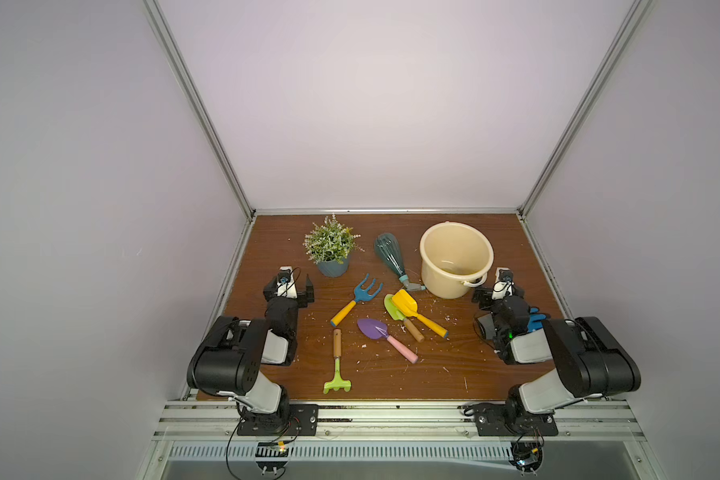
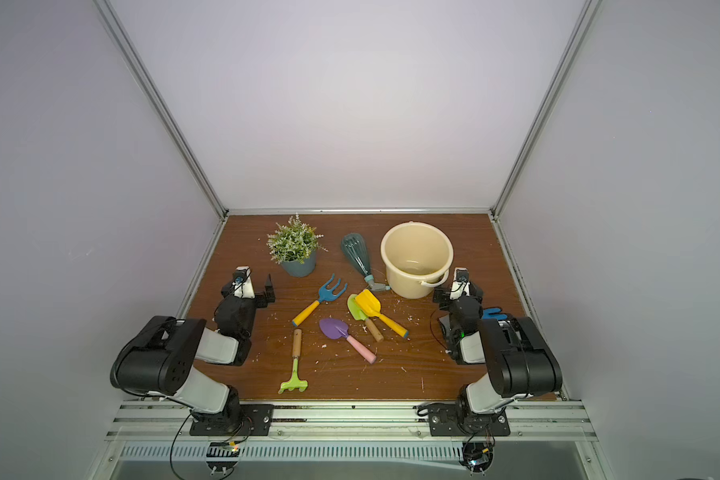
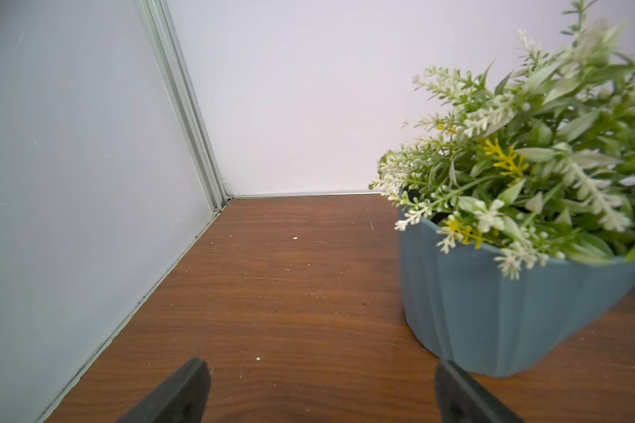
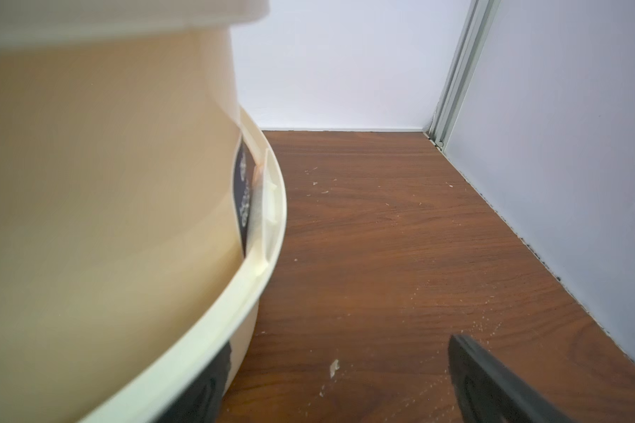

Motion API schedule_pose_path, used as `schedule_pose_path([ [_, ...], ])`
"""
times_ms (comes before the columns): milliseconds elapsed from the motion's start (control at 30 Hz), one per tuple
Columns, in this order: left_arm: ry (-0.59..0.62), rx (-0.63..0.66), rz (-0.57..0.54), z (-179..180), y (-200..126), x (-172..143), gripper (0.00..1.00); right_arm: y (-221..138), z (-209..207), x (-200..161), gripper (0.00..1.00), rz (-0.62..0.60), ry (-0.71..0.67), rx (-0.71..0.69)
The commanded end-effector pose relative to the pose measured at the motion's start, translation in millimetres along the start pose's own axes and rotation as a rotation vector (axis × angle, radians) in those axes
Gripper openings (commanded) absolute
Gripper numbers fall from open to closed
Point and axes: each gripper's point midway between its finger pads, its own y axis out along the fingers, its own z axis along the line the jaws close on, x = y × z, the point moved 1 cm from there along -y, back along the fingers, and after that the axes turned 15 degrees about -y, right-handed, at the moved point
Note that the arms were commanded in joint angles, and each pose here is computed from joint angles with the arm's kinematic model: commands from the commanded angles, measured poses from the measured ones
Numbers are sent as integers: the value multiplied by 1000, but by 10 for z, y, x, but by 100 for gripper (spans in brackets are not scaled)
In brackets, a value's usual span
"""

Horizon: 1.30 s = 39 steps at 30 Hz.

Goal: Organize the gardening tools
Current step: Adjust the container at the center of the board.

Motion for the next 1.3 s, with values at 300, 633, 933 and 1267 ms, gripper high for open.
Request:
schedule_pose_path([
  [300,4,-1,-12,28,3,32,99,32,-34,192,100,-59,6,-6],
  [633,-43,71,-24,182,14,62,99,33,-39,197,100,-60,7,-8],
  [933,-43,72,-26,183,9,63,99,28,-62,215,100,-66,10,-22],
  [1267,-124,201,-132,351,-177,553,100,127,-324,670,100,33,170,-83],
])
